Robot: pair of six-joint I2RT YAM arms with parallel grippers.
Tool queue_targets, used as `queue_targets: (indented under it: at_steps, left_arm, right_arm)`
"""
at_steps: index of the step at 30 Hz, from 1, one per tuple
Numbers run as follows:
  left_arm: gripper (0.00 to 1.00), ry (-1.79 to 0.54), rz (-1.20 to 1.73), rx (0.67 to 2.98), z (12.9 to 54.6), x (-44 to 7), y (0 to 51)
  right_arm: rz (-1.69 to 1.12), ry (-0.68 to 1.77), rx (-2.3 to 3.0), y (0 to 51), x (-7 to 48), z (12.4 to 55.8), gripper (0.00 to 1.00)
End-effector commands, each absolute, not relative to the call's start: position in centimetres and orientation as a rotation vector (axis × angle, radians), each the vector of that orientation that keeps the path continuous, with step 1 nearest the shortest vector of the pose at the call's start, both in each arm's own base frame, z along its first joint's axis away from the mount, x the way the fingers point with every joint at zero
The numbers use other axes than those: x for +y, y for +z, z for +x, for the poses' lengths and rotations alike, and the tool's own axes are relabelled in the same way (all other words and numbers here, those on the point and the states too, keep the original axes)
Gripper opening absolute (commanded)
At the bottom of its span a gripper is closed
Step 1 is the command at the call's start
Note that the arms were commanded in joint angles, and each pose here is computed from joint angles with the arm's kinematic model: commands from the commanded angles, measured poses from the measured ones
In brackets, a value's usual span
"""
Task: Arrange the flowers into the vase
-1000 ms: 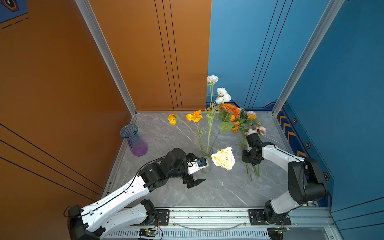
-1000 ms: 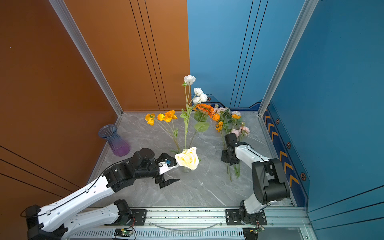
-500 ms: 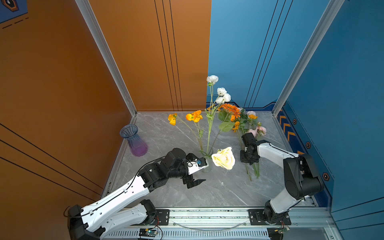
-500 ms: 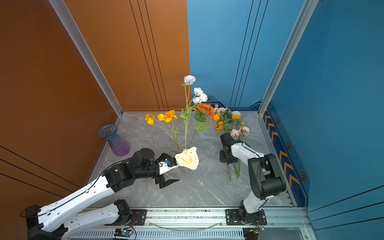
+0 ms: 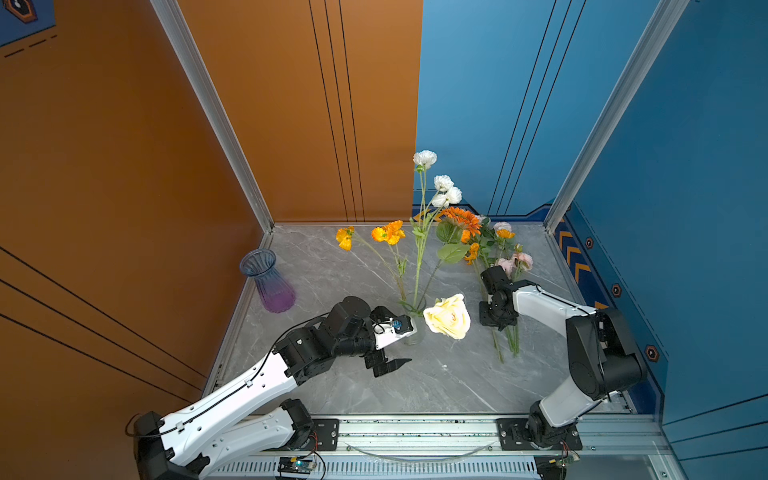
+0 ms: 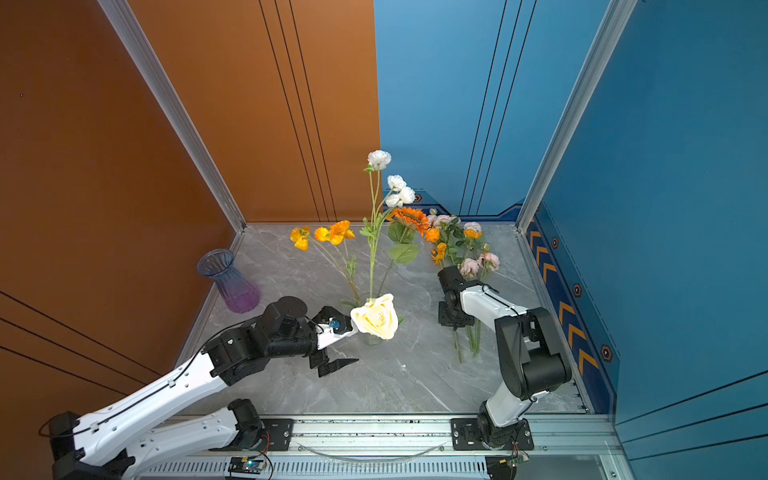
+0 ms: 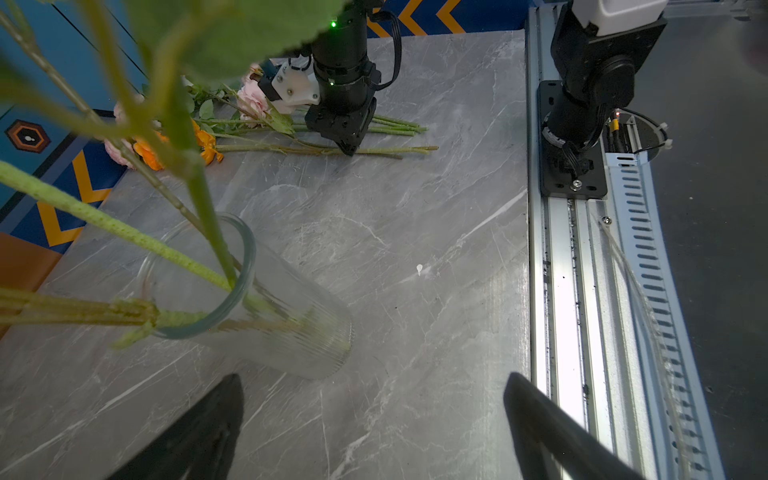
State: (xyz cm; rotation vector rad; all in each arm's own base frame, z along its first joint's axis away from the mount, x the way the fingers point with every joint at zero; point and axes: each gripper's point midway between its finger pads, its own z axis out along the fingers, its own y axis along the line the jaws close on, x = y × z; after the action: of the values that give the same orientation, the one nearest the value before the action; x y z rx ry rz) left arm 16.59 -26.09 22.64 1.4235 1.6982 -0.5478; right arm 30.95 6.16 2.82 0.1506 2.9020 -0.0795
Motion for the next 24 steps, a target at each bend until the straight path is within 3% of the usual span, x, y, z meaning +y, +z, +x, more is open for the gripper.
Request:
queue_targets:
  at_steps: [1, 24]
  left_arm:
    - [0.98, -0.581, 1.416, 1.671, 16.18, -26.16, 24.13]
    - [0.98, -0.584, 1.417, 1.672, 16.08, -26.19, 24.11]
  right_arm:
    - [0.117, -0.142, 2.925, 3.02, 5.78, 30.57, 0.15]
    - [0.065, -0.24, 2.964, 2.52, 5.52, 29.91, 0.18]
